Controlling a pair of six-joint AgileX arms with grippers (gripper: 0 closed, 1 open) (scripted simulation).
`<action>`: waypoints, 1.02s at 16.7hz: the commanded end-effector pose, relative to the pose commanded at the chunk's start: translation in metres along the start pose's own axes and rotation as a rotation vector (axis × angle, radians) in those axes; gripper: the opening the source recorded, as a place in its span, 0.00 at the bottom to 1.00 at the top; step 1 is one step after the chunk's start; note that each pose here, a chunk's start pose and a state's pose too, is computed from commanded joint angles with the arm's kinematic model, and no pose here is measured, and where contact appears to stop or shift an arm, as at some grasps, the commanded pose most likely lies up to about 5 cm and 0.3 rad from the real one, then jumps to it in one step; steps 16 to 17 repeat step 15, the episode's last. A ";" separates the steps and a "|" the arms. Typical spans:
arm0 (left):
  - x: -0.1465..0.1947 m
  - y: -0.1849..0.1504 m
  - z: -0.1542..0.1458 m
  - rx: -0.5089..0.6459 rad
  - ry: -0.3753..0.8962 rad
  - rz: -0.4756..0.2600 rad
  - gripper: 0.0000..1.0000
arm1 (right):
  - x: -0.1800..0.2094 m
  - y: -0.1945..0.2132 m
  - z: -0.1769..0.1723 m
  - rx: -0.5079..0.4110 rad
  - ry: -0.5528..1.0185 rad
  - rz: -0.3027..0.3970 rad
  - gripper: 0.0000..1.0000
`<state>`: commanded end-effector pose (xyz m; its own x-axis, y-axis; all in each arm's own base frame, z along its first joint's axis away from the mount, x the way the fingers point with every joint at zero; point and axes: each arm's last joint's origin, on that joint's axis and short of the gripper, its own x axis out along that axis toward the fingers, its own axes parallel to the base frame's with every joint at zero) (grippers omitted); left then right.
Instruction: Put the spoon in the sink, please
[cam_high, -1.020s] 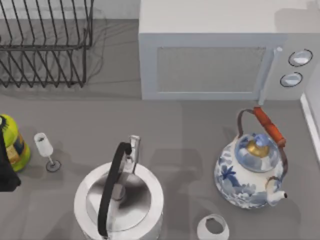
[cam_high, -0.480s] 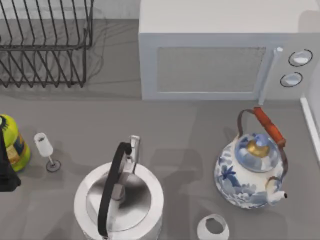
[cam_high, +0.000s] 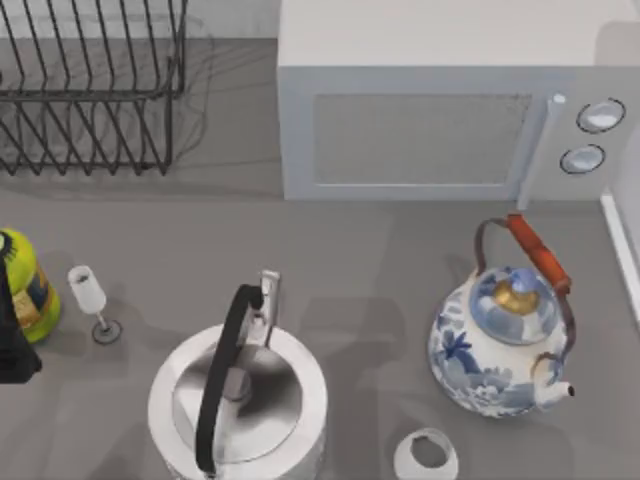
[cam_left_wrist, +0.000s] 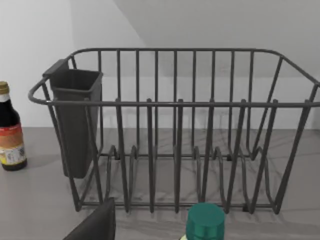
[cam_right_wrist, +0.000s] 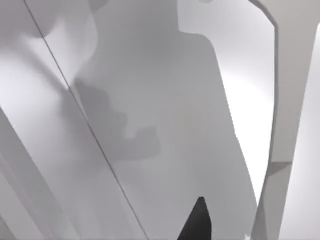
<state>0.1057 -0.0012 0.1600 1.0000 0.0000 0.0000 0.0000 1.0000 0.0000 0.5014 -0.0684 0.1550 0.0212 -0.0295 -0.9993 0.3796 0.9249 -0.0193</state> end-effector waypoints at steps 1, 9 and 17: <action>0.000 0.000 0.000 0.000 0.000 0.000 1.00 | 0.000 0.000 0.000 0.000 0.000 0.000 0.38; 0.000 0.000 0.000 0.000 0.000 0.000 1.00 | 0.000 0.000 0.000 0.000 0.000 0.000 0.98; 0.000 0.000 0.000 0.000 0.000 0.000 1.00 | 0.000 0.000 0.000 0.000 0.000 0.000 1.00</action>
